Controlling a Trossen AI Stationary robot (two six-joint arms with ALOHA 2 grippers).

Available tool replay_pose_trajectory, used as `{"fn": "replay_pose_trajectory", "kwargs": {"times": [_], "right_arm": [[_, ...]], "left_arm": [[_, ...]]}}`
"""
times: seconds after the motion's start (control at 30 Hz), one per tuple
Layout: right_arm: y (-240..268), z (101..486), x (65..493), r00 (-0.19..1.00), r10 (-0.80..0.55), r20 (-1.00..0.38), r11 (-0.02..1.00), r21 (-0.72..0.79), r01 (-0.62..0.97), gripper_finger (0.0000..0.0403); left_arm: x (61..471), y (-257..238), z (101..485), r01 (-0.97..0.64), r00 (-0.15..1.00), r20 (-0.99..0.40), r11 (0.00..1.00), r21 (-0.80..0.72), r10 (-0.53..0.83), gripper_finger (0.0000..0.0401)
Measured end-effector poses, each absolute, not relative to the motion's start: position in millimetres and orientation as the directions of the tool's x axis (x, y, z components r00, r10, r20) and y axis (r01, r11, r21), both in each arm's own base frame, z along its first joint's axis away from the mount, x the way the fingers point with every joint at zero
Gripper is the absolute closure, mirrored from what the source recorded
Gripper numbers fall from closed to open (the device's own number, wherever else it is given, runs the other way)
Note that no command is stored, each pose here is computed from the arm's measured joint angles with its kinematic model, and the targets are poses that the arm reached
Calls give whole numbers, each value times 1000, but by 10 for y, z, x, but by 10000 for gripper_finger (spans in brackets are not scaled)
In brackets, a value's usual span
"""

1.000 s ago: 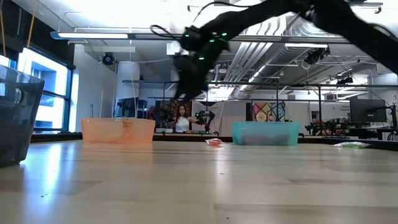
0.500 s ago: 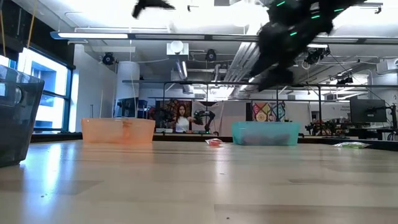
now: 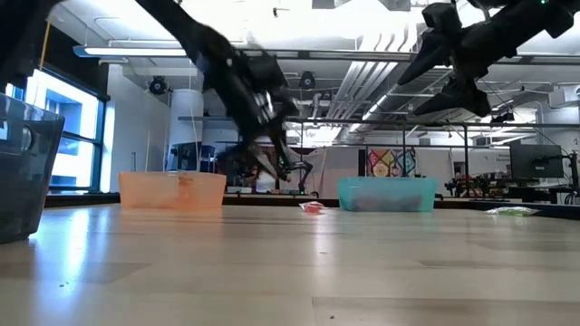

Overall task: Sort candy by brand, put in halloween buckets
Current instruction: Put the red gummy into the orange bin

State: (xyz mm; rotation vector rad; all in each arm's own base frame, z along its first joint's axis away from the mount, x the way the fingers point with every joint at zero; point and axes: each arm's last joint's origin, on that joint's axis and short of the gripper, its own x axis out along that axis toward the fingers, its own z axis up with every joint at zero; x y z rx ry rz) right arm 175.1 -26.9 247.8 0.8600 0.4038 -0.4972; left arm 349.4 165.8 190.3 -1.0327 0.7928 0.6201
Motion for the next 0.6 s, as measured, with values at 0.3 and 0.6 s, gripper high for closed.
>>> {"fn": "replay_pose_trajectory", "kwargs": {"times": [0.3, 0.6], "right_arm": [[-250, 2404, 1819, 786, -262, -560, 534, 594, 601, 128], [-258, 2369, 1847, 773, -264, -577, 546, 571, 613, 128]], "left_arm": [[3675, 1704, 1654, -694, 660, -751, 362, -622, -24, 265], [3929, 1740, 1806, -690, 516, -856, 570, -446, -46, 266]]}}
